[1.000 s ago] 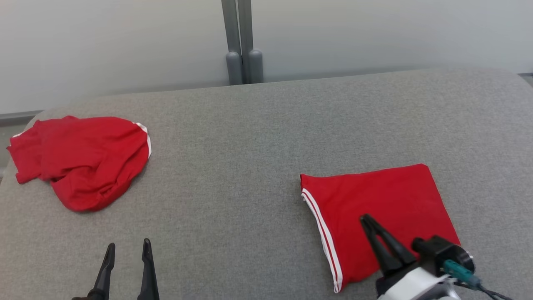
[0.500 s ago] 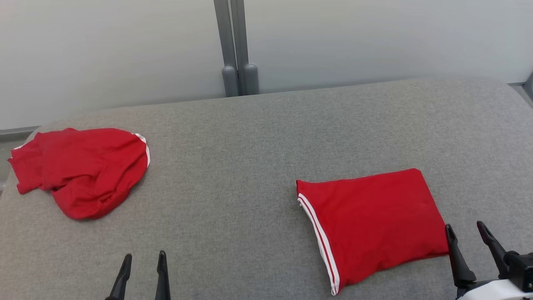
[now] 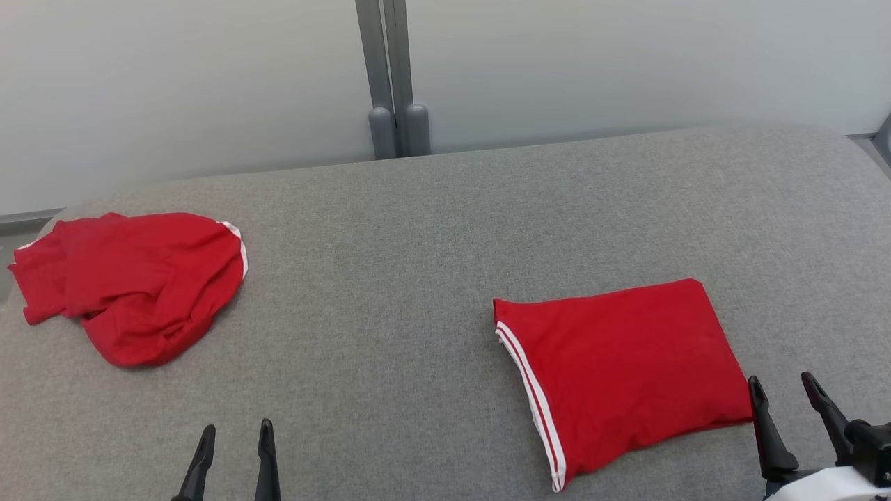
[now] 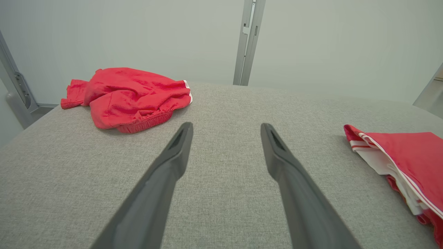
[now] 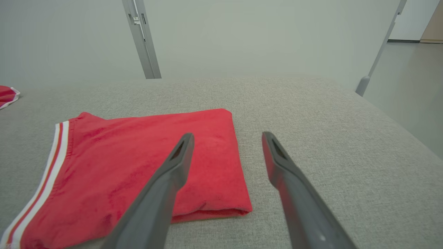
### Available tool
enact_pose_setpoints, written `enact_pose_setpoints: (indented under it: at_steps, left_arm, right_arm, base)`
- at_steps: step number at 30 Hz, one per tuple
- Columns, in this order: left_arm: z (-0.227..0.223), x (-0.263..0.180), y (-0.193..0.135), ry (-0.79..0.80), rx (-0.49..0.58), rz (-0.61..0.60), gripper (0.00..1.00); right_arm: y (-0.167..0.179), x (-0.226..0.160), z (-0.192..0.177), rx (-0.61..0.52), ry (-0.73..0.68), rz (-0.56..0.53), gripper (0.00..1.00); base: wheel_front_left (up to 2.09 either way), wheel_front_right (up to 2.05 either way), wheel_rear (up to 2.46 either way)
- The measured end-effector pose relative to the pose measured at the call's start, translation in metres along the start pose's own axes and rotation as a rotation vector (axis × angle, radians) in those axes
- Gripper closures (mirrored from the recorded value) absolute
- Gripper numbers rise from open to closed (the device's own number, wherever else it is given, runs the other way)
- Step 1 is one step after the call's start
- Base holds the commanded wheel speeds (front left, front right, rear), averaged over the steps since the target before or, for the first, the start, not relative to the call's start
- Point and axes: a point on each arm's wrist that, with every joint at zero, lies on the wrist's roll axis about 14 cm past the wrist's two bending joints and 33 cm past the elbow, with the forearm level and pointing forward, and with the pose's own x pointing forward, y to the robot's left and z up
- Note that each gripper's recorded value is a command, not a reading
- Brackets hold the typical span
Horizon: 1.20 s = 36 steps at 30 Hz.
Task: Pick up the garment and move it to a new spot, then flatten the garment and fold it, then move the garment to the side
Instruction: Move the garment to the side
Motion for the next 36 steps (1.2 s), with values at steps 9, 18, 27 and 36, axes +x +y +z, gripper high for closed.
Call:
enact_pose_setpoints:
  at_steps: [9, 18, 27, 36]
  left_arm:
    - [-0.007, 0.008, -0.003, 0.025, -0.002, -0.015, 0.0]
    - [-0.017, 0.022, 0.006, 0.059, -0.007, 0.016, 0.0]
    - [-0.017, 0.014, 0.024, 0.063, -0.001, 0.084, 0.0]
    - [-0.019, 0.037, 0.02, 0.066, 0.011, 0.059, 0.0]
  right_arm:
    - [-0.005, 0.031, -0.015, 0.018, 0.108, 0.042, 0.0]
    - [-0.001, 0.077, -0.07, 0.069, 0.546, 0.103, 0.0]
    - [0.011, 0.09, -0.092, 0.124, 0.7, 0.126, 0.0]
    - [-0.01, 0.129, -0.067, 0.098, 0.644, 0.12, 1.0]
  base:
    - [0.0, 0.0, 0.0]
    - [0.0, 0.0, 0.0]
    - [0.0, 0.0, 0.0]
    - [0.0, 0.0, 0.0]
